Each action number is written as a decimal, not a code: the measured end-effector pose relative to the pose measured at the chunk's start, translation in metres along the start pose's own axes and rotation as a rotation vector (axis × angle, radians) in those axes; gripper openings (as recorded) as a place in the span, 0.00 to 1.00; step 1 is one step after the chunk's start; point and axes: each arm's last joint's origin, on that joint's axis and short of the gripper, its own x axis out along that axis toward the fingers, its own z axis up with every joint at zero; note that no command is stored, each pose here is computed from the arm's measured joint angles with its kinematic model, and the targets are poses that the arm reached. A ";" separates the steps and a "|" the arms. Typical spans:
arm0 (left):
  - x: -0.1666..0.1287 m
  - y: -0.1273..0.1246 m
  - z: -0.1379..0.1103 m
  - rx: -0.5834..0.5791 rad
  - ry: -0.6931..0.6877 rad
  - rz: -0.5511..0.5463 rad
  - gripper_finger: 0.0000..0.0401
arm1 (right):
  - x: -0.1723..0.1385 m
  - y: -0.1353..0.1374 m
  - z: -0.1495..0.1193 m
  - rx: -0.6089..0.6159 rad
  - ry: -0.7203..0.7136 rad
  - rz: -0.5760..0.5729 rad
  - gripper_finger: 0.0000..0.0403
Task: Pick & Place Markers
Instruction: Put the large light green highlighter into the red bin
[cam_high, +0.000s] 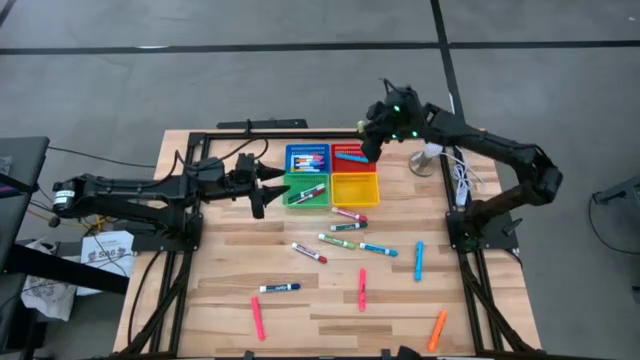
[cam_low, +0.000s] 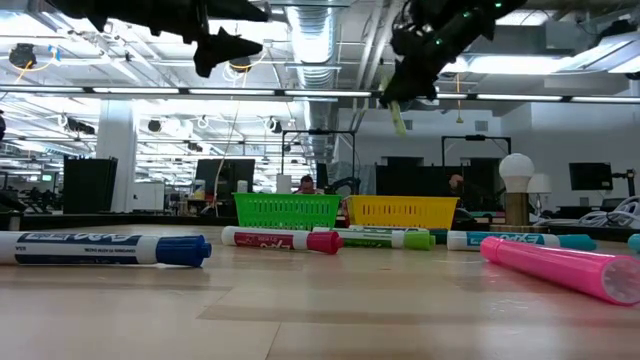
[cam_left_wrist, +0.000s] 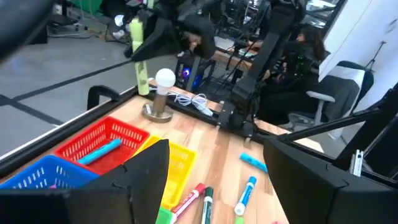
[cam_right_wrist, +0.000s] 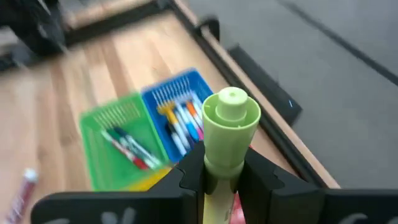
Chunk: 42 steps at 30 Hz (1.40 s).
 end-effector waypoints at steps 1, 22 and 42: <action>0.000 0.001 0.000 0.001 0.003 0.005 0.65 | 0.002 -0.003 0.002 -0.016 0.037 -0.002 0.13; 0.000 0.010 -0.008 0.005 0.098 0.064 0.65 | 0.134 -0.028 -0.013 -0.327 0.560 0.120 0.16; 0.000 0.017 -0.007 -0.007 0.091 0.093 0.65 | 0.167 -0.033 -0.041 -0.395 0.710 0.146 0.16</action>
